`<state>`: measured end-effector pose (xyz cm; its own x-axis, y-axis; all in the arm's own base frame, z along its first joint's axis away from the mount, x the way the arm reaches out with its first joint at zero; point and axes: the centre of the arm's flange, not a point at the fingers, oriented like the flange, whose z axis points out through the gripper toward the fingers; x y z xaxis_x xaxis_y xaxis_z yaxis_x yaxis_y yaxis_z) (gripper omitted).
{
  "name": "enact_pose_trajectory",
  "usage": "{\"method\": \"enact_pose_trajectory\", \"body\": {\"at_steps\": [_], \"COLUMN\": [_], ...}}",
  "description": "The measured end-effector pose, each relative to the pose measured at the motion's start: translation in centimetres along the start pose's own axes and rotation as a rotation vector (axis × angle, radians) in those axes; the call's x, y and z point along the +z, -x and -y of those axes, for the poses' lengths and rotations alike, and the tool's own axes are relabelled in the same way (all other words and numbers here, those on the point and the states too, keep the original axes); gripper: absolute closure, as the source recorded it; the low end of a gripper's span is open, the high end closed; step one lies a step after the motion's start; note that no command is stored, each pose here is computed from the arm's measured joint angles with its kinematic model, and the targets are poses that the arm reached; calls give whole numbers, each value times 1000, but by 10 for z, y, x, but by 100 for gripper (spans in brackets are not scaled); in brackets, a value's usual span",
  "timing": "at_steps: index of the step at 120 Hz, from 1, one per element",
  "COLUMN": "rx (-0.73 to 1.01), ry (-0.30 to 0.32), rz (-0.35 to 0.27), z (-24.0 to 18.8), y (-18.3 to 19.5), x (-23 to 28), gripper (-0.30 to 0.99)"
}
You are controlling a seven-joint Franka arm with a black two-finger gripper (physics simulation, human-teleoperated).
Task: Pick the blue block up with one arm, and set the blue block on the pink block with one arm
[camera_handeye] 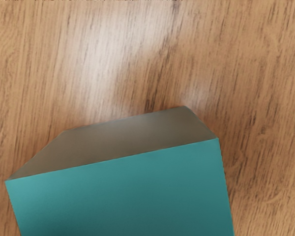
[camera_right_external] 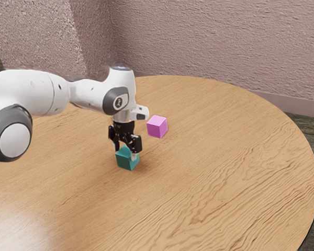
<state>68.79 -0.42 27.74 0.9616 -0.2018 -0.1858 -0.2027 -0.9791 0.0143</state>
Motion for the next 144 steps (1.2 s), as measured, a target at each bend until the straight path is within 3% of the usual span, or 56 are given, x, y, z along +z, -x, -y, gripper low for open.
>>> {"method": "enact_pose_trajectory", "body": {"at_steps": [27,47,77,104,120,144], "rx": [6,12,-7,-21,-46,-82], "ry": [4,-3,-20,-10,-8,-11], "rz": [8,-27,-144,-316,-396,-448], "z": [0,-4,2,-25,-21,-4], "y": [-2,9,42,75,74,58], "x": [9,10,9,-2,-4,10], "gripper": [0,0,0,0,0,0]}}
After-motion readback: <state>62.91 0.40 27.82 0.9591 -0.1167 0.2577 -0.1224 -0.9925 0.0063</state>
